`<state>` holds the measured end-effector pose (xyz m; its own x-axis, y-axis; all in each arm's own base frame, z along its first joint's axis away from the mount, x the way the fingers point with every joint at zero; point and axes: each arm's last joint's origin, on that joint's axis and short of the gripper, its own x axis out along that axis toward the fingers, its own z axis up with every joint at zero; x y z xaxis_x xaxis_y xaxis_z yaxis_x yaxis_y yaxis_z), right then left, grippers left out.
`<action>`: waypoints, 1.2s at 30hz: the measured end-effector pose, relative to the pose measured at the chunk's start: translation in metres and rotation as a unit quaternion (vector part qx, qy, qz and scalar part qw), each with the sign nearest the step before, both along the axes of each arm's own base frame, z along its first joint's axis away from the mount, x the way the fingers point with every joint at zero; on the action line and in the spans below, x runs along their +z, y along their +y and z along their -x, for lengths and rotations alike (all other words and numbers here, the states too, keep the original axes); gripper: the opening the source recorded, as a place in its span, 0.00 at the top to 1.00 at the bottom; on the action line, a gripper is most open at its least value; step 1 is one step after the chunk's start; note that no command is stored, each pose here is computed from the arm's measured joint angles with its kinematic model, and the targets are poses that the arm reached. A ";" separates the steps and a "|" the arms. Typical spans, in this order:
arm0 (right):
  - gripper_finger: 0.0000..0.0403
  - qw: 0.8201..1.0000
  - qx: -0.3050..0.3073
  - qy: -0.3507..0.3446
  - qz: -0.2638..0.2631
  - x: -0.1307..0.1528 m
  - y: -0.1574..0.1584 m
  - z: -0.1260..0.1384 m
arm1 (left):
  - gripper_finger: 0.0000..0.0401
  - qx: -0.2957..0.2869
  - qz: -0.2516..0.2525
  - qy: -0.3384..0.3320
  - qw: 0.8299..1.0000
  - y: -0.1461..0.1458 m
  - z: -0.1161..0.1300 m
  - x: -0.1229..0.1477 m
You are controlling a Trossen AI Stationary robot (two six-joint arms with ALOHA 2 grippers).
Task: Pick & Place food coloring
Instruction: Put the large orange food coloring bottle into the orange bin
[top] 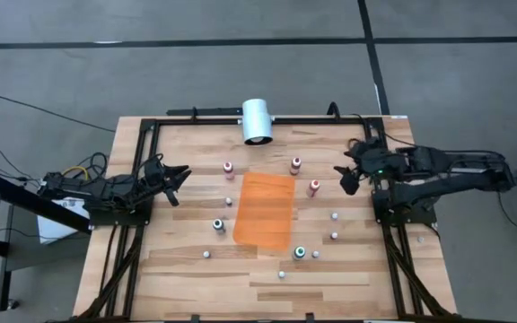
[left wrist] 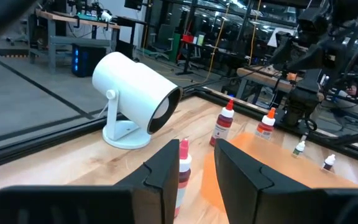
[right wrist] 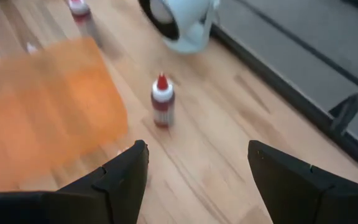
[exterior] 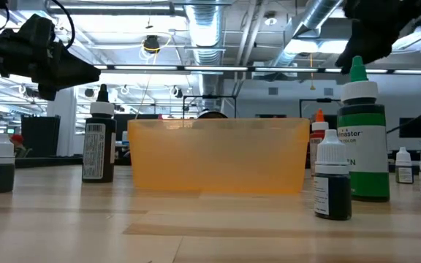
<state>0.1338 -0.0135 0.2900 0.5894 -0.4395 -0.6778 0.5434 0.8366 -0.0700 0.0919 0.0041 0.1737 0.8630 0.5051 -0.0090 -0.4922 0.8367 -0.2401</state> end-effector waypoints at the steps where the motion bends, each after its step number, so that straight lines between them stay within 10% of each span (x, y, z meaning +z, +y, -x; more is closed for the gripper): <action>1: 0.34 1.000 0.004 0.008 -0.005 0.000 0.000 -0.003 | 0.77 0.000 0.000 0.000 1.000 0.000 0.000 0.000; 17: 0.34 0.986 0.077 0.129 -0.076 -0.033 0.006 -0.048 | 0.77 0.002 -0.002 0.001 1.000 0.000 0.000 0.000; 36: 0.34 0.951 0.182 0.249 -0.019 -0.075 0.006 -0.088 | 0.77 0.002 -0.002 0.001 1.000 0.000 0.000 0.000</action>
<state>0.2213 -0.0073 0.2155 0.2989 -0.2380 -0.9241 0.1248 0.9698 -0.2094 0.0918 0.0042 0.1739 0.8615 0.5077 -0.0087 -0.4951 0.8360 -0.2368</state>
